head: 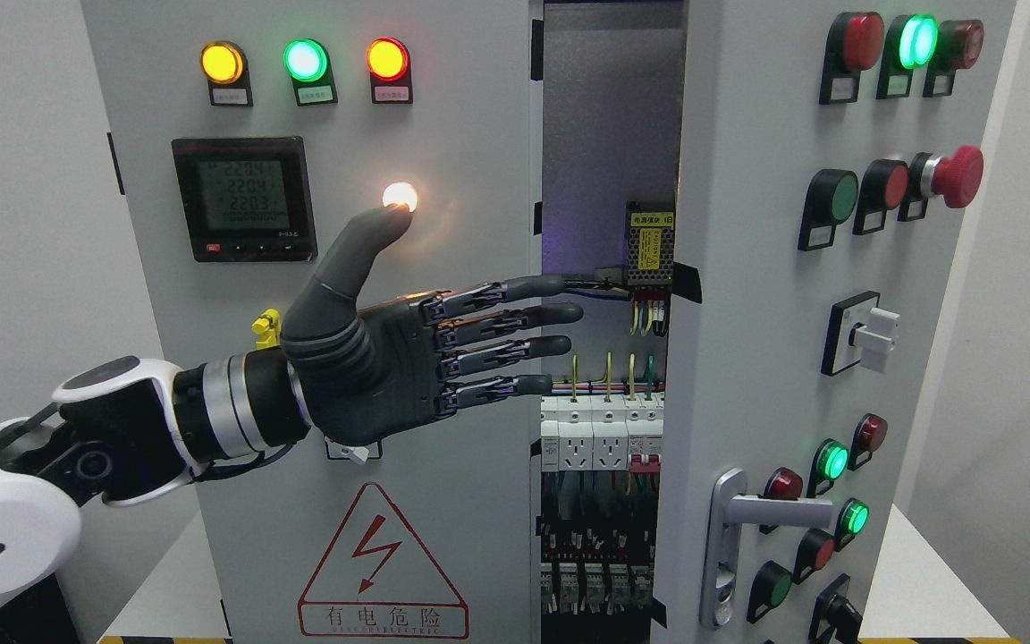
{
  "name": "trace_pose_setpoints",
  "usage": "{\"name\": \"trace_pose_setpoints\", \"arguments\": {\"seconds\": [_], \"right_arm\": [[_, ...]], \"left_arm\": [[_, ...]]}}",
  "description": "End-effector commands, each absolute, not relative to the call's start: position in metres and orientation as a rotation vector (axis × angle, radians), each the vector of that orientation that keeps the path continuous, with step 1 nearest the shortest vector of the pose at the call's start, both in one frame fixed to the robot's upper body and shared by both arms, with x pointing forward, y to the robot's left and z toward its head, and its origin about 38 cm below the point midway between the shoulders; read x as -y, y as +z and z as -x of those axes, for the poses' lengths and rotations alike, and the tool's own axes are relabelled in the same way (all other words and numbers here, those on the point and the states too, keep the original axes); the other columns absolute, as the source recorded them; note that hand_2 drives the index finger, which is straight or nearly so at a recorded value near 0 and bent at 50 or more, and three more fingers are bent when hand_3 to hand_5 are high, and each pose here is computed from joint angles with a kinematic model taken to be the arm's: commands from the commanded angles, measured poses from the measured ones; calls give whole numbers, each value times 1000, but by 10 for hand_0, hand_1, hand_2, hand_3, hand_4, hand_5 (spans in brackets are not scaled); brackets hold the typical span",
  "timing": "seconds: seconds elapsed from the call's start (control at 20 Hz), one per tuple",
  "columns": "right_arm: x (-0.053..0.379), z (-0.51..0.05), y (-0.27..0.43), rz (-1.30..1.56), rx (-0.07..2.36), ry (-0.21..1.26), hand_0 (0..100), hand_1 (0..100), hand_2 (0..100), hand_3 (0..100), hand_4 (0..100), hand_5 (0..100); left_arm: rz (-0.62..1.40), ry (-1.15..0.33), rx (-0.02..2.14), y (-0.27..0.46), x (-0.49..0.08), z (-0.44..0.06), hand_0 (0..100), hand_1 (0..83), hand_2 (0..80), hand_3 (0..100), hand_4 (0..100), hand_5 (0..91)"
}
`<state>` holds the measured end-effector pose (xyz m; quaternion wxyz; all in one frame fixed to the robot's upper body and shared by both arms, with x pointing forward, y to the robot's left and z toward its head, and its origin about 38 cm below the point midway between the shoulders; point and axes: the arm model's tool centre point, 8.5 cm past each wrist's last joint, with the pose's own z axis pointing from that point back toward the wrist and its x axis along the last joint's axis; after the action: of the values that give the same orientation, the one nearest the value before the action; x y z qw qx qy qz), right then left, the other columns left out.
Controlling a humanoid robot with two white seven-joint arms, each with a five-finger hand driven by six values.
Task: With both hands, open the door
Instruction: 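Reach the left hand into the gap at the ajar door's edge, then push the door edge outward with the left hand, swinging it open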
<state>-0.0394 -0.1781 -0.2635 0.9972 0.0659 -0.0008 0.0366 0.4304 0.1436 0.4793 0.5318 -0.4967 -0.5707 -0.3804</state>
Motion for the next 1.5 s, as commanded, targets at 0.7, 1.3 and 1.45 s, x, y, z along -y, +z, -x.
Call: {"name": "trace_pose_setpoints", "arguments": {"seconds": [0.7,1.3,1.45], "right_arm": [[178,39,-264,-131,2,74,0,0,0,0,0,0],[178,40,-263,-131,1,73,0,0,0,0,0,0],[178,40,-263,-131,1,73,0,0,0,0,0,0]], "left_arm": [[1373,-986,1235,475,-48,-423,0,0,0,0,31,0],[1422,-1006,1225,482,-15,-420,0,0,0,0,32,0],[1397,-1046,1238,479,-2,-416,0,0,0,0,32,0]]}}
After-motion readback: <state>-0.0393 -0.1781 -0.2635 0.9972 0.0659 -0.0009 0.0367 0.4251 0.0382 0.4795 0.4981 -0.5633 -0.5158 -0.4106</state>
